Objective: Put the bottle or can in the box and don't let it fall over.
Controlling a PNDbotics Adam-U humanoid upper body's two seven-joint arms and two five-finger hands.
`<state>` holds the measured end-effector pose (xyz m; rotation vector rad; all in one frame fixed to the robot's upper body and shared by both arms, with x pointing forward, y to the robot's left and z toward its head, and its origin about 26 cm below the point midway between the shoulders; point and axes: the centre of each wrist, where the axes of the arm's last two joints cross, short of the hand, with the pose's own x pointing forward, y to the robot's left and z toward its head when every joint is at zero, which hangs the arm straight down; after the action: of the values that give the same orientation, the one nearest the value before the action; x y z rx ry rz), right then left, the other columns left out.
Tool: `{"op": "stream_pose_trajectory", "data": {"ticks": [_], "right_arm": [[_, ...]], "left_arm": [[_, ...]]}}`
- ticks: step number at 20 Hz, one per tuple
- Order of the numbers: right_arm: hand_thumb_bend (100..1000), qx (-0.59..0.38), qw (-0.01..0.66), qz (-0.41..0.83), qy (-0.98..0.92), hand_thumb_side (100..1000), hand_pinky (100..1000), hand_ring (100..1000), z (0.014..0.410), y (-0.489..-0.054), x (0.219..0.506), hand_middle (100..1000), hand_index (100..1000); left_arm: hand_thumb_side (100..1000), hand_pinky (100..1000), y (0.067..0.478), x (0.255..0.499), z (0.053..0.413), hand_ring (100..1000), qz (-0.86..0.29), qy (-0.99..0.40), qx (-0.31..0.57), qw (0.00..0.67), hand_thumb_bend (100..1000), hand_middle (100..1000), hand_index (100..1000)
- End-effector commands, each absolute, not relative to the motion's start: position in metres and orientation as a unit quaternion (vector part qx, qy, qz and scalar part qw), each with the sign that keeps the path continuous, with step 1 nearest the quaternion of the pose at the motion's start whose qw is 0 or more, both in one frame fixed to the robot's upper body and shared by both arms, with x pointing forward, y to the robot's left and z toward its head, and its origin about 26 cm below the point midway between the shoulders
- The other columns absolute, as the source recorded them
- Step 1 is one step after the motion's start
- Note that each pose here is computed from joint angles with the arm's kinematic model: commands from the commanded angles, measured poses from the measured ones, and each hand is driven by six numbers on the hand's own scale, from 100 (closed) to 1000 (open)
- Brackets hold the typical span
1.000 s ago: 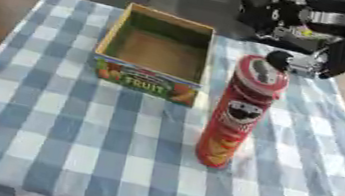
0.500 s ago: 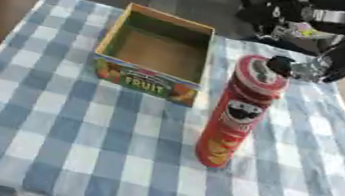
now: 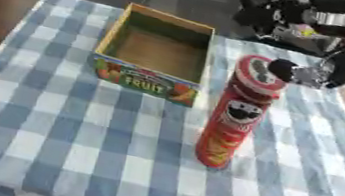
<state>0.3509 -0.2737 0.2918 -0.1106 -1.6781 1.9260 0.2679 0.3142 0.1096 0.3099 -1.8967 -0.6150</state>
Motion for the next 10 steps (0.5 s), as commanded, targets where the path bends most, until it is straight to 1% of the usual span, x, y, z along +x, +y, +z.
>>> {"op": "stream_pose_trajectory", "data": {"ticks": [1,10], "right_arm": [[151,-0.060,0.280,0.724,-0.628,597,964,1000,0.3055,-0.2773,0.3475,1000,1000],[152,-0.059,0.278,0.724,-0.629,596,963,1000,0.3061,-0.2761,0.3478,1000,1000]], "left_arm": [[468,595,0.3156,0.2682,0.1162,534,-0.261,-0.800,0.133,0.523,225,566,698],[469,597,0.3154,0.2682,0.1163,536,-0.262,-0.800,0.131,0.523,219,567,697]]}}
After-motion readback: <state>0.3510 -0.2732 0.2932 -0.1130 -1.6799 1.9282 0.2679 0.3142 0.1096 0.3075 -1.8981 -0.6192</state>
